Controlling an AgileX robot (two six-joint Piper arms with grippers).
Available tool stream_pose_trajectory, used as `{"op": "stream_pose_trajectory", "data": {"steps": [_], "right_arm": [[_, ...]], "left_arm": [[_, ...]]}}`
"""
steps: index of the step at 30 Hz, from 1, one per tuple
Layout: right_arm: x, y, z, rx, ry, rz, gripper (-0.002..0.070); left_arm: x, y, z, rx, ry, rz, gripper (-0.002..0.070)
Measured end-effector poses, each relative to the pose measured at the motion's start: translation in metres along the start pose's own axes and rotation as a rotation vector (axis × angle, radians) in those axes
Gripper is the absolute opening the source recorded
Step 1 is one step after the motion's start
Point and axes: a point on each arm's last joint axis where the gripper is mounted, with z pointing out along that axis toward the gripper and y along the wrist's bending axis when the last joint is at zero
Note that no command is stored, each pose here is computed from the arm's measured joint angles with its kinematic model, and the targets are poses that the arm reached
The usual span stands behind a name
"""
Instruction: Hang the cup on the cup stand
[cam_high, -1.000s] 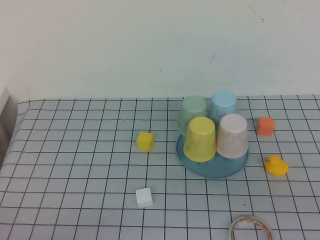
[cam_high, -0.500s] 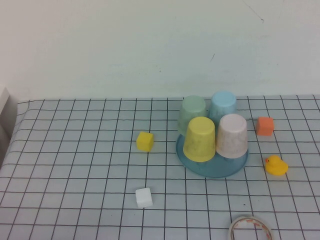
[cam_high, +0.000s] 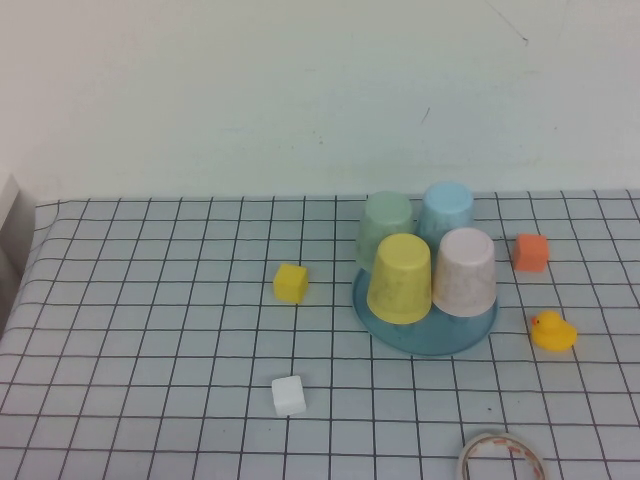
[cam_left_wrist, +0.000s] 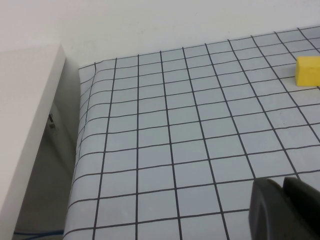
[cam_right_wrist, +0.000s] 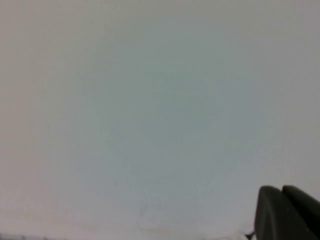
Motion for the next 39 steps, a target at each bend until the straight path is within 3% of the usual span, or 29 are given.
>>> {"op": "stream_pose_trajectory", "data": {"steps": [10, 14, 18, 22, 27, 30, 33, 39], "right_arm": [[0.019, -0.02, -0.005, 0.277, 0.199, -0.242, -0.0001], [0.009, -0.023, -0.009, 0.311, 0.062, -0.135, -0.0001], [-0.01, -0.009, -0.01, 0.152, -0.21, 0.057, -0.0001], [-0.007, 0.016, -0.01, -0.086, -0.307, 0.203, -0.0001], [0.04, 0.059, -0.012, -0.388, -0.071, 0.188, -0.0001], [0.075, 0.076, -0.018, -0.483, 0.133, 0.163, -0.0001], [0.106, 0.086, -0.025, -0.513, 0.328, 0.157, -0.0001], [0.109, 0.083, -0.025, -0.484, 0.364, 0.156, -0.0001]], "left_arm": [[0.0, 0.0, 0.0, 0.0, 0.0, 0.0, 0.0018], [0.0, 0.0, 0.0, 0.0, 0.0, 0.0, 0.0018], [0.0, 0.0, 0.0, 0.0, 0.0, 0.0, 0.0018], [0.0, 0.0, 0.0, 0.0, 0.0, 0.0, 0.0018], [0.0, 0.0, 0.0, 0.001, 0.0, -0.002, 0.0018], [0.0, 0.0, 0.0, 0.001, 0.0, -0.002, 0.0018], [0.0, 0.0, 0.0, 0.001, 0.0, -0.002, 0.0018], [0.0, 0.0, 0.0, 0.001, 0.0, -0.002, 0.0018]]}}
